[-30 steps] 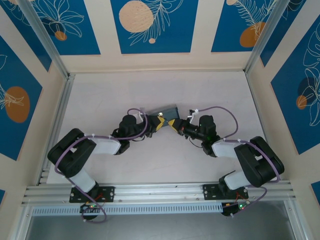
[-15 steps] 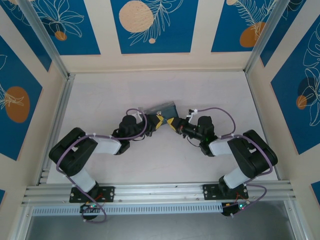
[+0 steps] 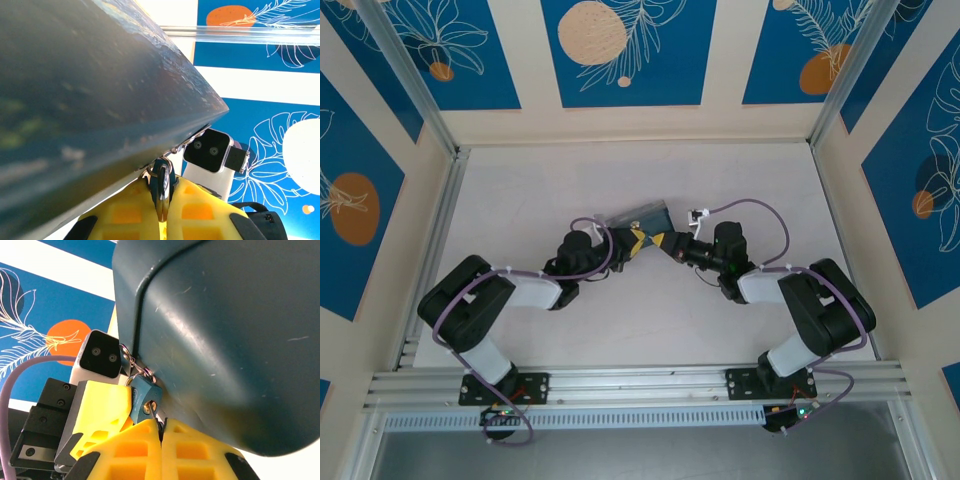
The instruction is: Unlock a padlock with a key
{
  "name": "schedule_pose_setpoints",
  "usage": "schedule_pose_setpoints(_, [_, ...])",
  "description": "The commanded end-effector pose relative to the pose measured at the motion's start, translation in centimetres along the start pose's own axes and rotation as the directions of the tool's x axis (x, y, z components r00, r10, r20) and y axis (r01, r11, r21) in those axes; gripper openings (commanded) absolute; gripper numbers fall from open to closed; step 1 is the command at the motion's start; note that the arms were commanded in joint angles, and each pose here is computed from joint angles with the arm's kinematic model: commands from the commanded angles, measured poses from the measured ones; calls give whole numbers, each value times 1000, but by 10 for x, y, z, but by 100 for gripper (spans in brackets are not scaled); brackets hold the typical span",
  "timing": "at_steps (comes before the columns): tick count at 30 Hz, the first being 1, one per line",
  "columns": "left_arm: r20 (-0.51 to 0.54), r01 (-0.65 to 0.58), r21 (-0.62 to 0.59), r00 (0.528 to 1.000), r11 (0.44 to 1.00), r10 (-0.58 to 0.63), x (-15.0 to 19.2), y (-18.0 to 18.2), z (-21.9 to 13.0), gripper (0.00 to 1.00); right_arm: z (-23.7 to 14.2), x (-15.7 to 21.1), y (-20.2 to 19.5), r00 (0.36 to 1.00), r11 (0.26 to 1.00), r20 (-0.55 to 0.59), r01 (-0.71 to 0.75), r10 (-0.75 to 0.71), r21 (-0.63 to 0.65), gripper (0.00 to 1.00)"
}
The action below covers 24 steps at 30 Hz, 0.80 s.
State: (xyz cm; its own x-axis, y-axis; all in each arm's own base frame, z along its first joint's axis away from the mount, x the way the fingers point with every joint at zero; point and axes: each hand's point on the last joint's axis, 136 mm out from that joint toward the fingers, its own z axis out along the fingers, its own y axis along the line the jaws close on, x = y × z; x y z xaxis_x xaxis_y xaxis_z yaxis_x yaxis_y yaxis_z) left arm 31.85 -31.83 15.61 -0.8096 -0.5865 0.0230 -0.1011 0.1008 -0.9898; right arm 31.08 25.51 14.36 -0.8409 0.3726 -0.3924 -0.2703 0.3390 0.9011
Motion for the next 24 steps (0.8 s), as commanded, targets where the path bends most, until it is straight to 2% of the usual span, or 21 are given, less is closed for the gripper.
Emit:
schedule_pose_setpoints(1, [-197, -10, 92, 980, 996, 28, 45, -23, -1, 0, 7, 2, 23, 995, 993, -41, 93, -96, -73, 0])
schedule_pose_setpoints(11, [-203, -19, 81, 979, 997, 35, 46, -19, -3, 0, 10, -1, 33, 981, 988, -188, 21, -50, -154, 0])
schedule_pose_setpoints(19, [-207, -28, 76, 977, 997, 43, 47, -19, -2, 0, 16, 4, 20, 974, 984, -227, -56, 16, -170, 0])
schedule_pose_setpoints(24, [-211, -29, 79, 977, 996, 45, 47, -20, -2, 0, 21, 6, 26, 964, 977, -264, -40, -17, -209, 0])
